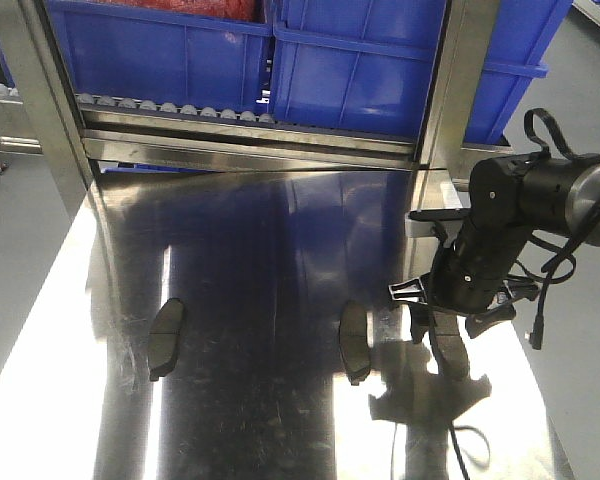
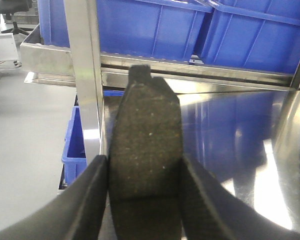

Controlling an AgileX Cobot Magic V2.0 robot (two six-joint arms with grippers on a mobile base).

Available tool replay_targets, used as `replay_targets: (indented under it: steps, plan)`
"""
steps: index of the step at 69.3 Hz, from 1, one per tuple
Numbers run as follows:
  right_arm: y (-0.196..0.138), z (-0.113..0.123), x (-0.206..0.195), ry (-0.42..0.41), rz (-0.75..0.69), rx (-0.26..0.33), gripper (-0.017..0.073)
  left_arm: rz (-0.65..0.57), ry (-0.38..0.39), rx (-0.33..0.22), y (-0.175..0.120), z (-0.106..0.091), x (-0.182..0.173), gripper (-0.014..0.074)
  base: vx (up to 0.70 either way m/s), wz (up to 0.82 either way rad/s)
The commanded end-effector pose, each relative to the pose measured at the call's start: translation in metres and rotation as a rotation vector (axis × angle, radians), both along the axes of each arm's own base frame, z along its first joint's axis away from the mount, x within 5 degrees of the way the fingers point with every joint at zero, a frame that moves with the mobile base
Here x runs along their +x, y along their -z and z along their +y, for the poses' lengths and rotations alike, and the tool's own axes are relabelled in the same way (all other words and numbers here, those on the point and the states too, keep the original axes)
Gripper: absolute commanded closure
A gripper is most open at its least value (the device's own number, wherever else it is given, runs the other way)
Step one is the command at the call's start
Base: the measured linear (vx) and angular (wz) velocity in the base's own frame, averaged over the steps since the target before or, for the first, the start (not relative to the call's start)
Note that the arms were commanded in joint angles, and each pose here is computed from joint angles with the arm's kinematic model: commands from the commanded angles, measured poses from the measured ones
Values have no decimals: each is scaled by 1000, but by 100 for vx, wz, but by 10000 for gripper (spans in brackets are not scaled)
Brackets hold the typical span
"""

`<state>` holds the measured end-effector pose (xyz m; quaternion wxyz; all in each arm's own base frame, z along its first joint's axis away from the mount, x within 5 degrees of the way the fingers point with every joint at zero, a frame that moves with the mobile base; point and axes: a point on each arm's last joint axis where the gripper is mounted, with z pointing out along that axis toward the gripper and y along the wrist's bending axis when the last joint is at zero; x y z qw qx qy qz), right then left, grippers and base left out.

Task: Move and align brake pads A on conveyor
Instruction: 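Lower the right gripper onto the outermost brake pad and close it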

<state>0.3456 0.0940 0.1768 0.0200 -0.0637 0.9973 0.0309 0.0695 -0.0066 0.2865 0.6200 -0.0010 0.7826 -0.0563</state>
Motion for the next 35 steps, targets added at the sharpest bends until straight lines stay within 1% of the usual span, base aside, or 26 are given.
replay_targets:
  steps: [1,11,17,24,35]
  plan:
    - [-19,-8,5,27,-47,10,49,-109,2,-23,-18,0,1,599,0,0]
    - [-18,-9,6,15,-53,9,49,-109,2,-23,-18,0,1,599,0,0]
    - [-19,-8,7,16,-59,19,49,-109,2,-23,-18,0,1,599,0,0]
    - [-17,-9,8,13,-59,15,50,-109,2,-23,-18,0,1,599,0,0]
    - [-10,-7,13,11,-33,7,77,-109,2,-23,-18,0,1,599,0,0]
